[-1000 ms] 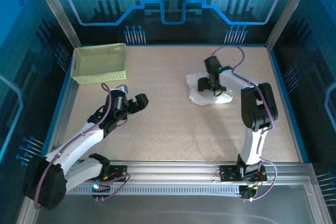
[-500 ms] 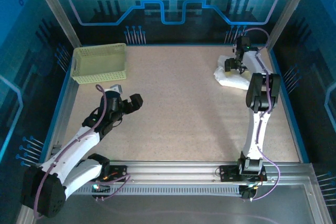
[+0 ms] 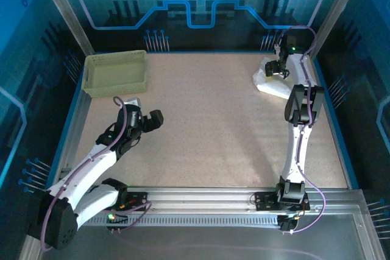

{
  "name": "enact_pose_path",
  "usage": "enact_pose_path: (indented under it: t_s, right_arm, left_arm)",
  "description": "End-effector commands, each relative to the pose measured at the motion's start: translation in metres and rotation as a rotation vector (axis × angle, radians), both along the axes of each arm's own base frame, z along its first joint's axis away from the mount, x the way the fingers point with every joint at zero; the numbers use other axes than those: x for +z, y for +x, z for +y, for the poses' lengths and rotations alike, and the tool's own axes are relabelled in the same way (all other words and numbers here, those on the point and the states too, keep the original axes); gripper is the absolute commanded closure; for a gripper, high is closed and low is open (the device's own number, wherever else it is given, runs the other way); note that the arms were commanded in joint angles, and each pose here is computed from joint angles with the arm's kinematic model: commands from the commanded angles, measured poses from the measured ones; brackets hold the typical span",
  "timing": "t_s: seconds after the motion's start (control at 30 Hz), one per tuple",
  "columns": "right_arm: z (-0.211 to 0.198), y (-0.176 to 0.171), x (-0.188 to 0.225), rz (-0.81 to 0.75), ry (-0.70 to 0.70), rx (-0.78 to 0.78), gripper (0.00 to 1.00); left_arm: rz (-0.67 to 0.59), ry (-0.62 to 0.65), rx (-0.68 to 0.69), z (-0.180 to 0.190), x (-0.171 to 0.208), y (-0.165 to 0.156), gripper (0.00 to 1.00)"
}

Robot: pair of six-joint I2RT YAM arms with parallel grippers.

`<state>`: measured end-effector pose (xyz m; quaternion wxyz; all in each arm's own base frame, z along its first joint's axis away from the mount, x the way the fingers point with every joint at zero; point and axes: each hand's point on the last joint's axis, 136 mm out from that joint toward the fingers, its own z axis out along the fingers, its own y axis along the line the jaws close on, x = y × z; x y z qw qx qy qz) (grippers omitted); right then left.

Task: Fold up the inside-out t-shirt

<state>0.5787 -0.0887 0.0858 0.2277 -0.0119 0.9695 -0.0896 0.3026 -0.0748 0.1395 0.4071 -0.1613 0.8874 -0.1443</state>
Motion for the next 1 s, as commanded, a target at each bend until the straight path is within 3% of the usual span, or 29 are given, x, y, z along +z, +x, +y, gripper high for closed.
enact_pose_path:
  t_s: [0.0,0.27,0.4,0.6,0.8,0.97]
  right_arm:
    - [0.019,-0.026,0.064,-0.064,0.06,-0.023,0.06]
    - [0.055,-0.113,0.043,-0.002,0.291,-0.157,0.1]
    - [0.072,-0.138,0.023,0.046,0.399,-0.18,0.15]
    - [0.051,-0.125,-0.014,0.081,0.39,-0.231,0.18]
    - [-0.011,-0.101,-0.025,0.069,0.242,-0.337,0.18]
    - [-0.061,-0.081,-0.034,0.061,0.241,-0.431,0.19]
  left_arm:
    - [-0.031,0.029,0.01,0.005,0.013,0.007,0.01]
    - [-0.055,0.036,0.018,0.009,0.017,0.007,0.01]
    - [-0.058,0.024,0.02,0.01,0.014,0.005,0.01]
    - [-0.067,0.017,0.024,0.01,0.012,0.004,0.01]
    - [-0.082,0.033,0.03,0.015,0.015,-0.002,0.01]
    - [-0.087,0.036,0.04,0.018,0.014,-0.005,0.01]
